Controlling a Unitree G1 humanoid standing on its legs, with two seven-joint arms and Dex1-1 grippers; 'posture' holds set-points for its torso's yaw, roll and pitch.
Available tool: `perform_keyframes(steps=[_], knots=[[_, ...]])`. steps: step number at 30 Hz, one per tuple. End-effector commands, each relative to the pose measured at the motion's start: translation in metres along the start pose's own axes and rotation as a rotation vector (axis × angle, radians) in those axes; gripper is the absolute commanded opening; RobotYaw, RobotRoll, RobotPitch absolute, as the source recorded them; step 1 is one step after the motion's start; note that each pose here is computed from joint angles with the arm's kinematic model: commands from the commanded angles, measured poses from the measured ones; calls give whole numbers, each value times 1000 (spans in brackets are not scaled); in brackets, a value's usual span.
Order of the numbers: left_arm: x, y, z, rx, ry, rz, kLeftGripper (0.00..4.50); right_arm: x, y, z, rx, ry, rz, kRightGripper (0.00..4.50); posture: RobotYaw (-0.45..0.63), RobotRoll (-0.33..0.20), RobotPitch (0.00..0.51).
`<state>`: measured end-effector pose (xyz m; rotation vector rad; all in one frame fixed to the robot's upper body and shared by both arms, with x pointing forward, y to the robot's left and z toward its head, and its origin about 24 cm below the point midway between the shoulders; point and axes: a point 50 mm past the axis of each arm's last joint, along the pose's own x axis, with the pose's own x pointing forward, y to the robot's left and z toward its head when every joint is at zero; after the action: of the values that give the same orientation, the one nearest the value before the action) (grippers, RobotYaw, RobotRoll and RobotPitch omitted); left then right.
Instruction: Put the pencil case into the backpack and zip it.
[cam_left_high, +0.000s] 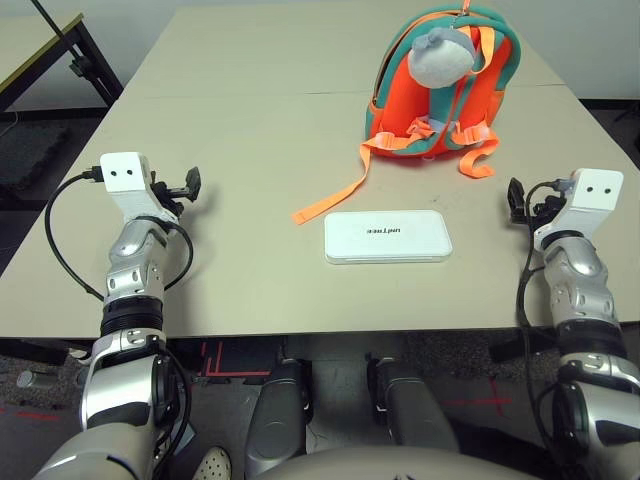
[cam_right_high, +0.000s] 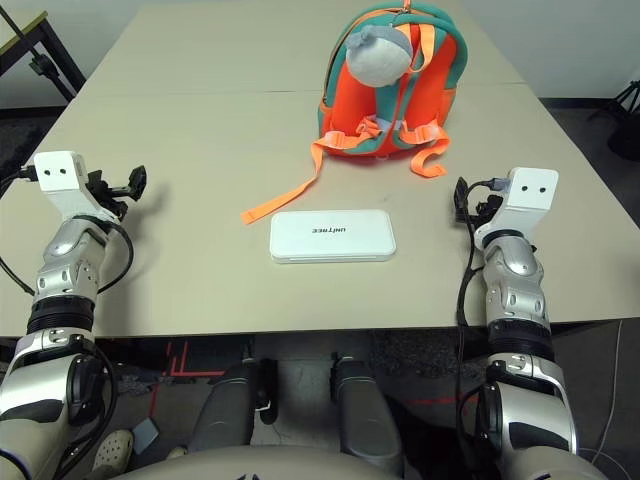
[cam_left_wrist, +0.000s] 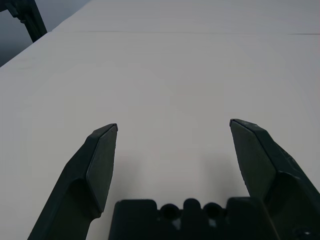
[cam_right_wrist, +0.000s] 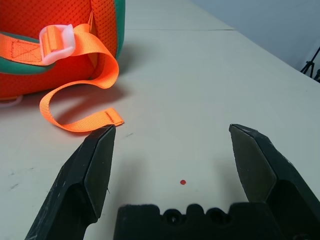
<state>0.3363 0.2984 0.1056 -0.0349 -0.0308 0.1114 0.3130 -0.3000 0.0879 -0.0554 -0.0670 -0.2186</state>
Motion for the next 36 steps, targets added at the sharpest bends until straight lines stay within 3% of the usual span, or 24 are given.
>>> perform_keyframes(steps=[1,9,20,28,36], knots=[[1,-1,1,10,3,-2,4500,-2,-2,1,-4,-18,-15,4479,-2,0,151],[1,1,3,4,0,-10,4500,-1,-1,1,-7,-17,-13,4479,11,0,151],[-1,-29,23,-195,114,-247,4500,3,4,1,-6,-8,22,4479,30,0,153],[-21,-64,40,-483,374,-527,4500,3,12,-2,-8,7,70,4479,23,0,145],[-35,-86,37,-662,625,-708,4500,3,14,-5,-25,34,106,4479,8,0,133]])
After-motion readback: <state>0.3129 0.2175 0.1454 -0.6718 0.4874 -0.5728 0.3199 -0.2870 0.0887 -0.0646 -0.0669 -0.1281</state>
